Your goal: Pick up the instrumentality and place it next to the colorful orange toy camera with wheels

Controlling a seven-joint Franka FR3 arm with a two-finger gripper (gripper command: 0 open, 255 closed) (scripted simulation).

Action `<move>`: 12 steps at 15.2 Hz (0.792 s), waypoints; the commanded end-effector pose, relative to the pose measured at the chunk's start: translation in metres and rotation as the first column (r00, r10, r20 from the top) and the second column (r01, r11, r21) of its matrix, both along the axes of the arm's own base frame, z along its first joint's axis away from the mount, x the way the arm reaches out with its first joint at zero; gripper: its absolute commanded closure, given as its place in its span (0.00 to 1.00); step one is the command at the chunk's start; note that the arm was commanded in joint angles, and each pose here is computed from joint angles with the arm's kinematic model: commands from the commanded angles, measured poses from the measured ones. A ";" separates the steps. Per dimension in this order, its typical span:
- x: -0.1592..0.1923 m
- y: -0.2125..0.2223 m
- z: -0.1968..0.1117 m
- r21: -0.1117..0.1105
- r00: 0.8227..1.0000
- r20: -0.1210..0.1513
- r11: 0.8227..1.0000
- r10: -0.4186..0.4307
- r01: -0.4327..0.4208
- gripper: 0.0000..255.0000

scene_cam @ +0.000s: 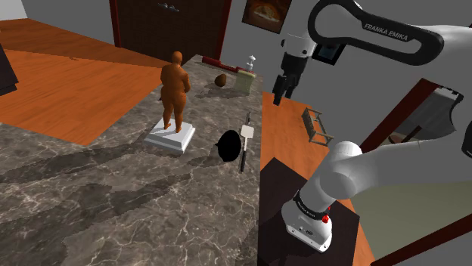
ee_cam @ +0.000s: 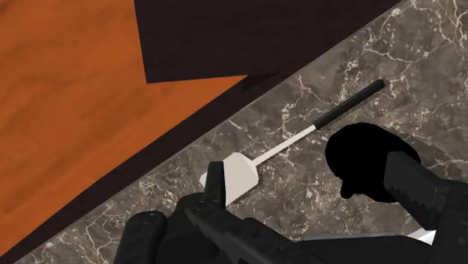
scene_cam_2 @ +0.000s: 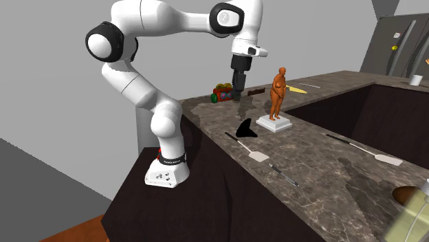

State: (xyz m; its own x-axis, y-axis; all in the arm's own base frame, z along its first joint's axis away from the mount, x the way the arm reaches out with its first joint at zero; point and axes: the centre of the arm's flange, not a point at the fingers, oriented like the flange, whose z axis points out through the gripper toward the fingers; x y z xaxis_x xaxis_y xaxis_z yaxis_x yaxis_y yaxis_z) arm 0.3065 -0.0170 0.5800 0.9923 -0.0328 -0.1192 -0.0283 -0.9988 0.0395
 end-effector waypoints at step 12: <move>0.025 0.016 -0.138 0.020 0.761 0.042 0.762 -0.647 0.647 0.00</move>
State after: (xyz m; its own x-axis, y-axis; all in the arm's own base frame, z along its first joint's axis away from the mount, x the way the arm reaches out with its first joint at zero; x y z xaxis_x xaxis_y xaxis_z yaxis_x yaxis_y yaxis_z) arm 0.3285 -0.0003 0.4551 0.7865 -0.6119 -0.0835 -0.6123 -0.7903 0.0232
